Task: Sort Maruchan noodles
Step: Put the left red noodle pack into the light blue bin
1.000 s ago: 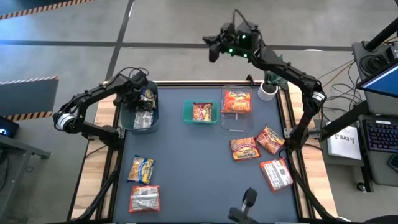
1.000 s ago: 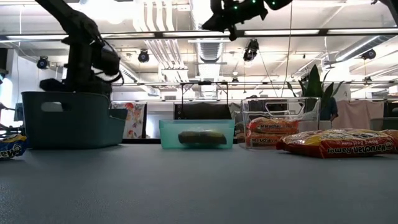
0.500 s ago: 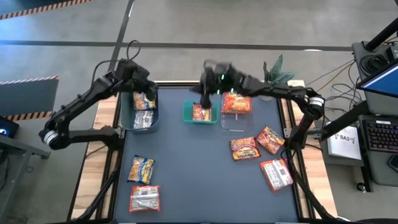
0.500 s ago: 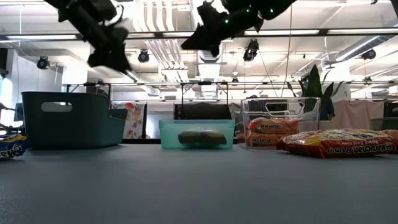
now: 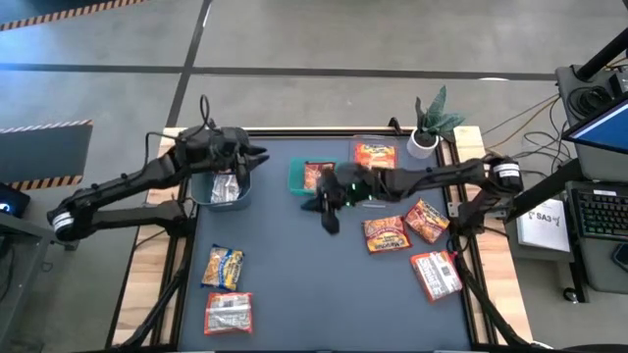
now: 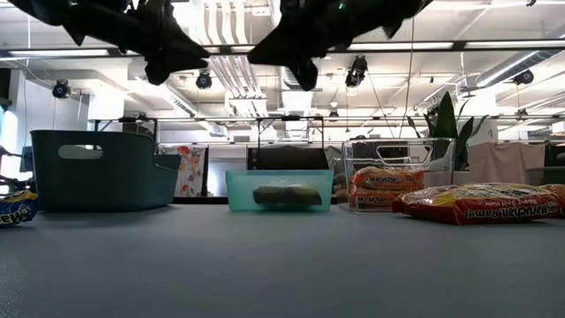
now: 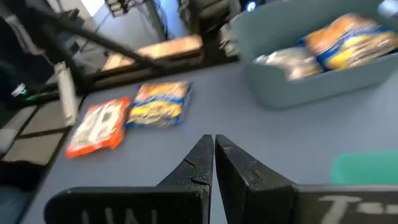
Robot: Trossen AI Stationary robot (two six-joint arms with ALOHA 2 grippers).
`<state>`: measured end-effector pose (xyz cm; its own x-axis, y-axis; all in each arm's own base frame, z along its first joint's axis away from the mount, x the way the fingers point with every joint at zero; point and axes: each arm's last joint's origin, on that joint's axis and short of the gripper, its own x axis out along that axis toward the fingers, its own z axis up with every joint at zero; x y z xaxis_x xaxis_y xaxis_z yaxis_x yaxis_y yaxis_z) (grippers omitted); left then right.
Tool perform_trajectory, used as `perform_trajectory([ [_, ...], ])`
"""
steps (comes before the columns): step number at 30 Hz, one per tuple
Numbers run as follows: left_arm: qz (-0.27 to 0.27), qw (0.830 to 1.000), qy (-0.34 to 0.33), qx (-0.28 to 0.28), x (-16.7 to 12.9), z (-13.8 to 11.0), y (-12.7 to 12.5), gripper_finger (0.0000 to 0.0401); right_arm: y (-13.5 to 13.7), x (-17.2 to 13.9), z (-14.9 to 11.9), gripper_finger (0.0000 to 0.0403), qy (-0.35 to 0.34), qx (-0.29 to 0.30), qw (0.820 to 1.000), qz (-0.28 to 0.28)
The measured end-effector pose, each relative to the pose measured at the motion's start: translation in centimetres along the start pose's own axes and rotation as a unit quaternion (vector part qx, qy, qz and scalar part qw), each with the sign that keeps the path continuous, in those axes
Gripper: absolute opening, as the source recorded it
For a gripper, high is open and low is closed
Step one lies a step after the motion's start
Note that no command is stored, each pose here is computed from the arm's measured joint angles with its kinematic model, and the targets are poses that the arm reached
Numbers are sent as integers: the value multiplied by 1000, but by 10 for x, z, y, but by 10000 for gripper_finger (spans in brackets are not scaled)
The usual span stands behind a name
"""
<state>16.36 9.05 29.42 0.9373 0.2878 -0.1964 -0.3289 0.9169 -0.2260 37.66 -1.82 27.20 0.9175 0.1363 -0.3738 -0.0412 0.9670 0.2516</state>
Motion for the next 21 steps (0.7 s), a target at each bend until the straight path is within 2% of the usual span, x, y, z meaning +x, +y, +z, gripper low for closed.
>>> perform_trajectory([
  [3, -24, 999, -28, -2, 1, -1, -7, 107, 25, -3, -7, 9, 27, 14, 1000, -7],
  [9, -44, 999, -33, 0, 1, -1, -14, 107, 58, -14, -17, 9, 70, 60, 995, -35],
  [16, -48, 998, -31, 2, 2, -1, -16, 107, 79, -21, -24, 9, 87, 99, 990, -45],
  [21, -48, 998, -28, -1, 2, -2, -15, 107, 87, -23, -34, 9, 122, 135, 982, -56],
])
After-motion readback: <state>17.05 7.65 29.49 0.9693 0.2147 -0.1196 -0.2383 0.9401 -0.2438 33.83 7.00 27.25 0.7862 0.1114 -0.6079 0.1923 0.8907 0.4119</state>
